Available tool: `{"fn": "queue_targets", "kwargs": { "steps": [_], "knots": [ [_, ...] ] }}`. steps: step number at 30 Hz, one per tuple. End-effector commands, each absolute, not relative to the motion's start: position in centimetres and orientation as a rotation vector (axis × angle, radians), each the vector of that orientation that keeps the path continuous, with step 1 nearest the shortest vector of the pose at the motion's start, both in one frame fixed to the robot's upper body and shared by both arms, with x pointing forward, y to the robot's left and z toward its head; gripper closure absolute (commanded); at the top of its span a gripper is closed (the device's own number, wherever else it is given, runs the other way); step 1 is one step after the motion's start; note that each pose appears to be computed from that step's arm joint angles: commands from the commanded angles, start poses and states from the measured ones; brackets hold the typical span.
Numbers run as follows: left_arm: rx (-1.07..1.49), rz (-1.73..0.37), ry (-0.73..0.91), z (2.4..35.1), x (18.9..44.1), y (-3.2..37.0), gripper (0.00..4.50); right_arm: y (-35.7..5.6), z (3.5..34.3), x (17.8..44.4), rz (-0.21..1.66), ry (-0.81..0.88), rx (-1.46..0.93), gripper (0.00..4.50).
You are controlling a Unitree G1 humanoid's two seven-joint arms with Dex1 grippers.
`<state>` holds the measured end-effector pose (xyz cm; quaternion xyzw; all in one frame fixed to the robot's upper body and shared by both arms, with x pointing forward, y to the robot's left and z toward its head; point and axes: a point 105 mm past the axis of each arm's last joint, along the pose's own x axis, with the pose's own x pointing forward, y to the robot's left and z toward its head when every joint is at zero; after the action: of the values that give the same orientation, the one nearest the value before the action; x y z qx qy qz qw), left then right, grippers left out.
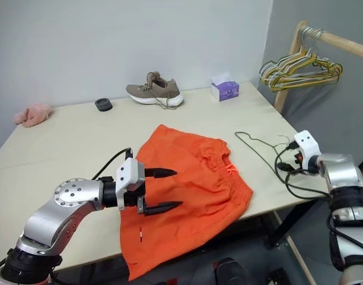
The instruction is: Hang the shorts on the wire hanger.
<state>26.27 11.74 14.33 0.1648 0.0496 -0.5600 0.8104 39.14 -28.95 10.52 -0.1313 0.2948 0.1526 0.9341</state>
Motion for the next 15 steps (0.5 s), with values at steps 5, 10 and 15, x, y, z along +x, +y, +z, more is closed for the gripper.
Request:
{"fn": "queue_targets", "kwargs": {
  "steps": [5, 10, 15],
  "knots": [
    [0.353, -1.126, 0.048, 15.8, 27.2, 12.0, 0.02, -27.7, 11.3, 42.3, 0.248, 0.514, -0.266, 0.0],
    [0.353, -1.113, 0.053, 16.0, 27.1, 12.2, 0.02, -26.5, 10.7, 43.4, 0.229, 0.516, -0.235, 0.0],
    [0.358, -1.1, 0.06, 16.1, 27.1, 12.5, 0.02, -27.0, 9.1, 43.1, 0.169, 0.585, -0.216, 0.0]
  ]
}}
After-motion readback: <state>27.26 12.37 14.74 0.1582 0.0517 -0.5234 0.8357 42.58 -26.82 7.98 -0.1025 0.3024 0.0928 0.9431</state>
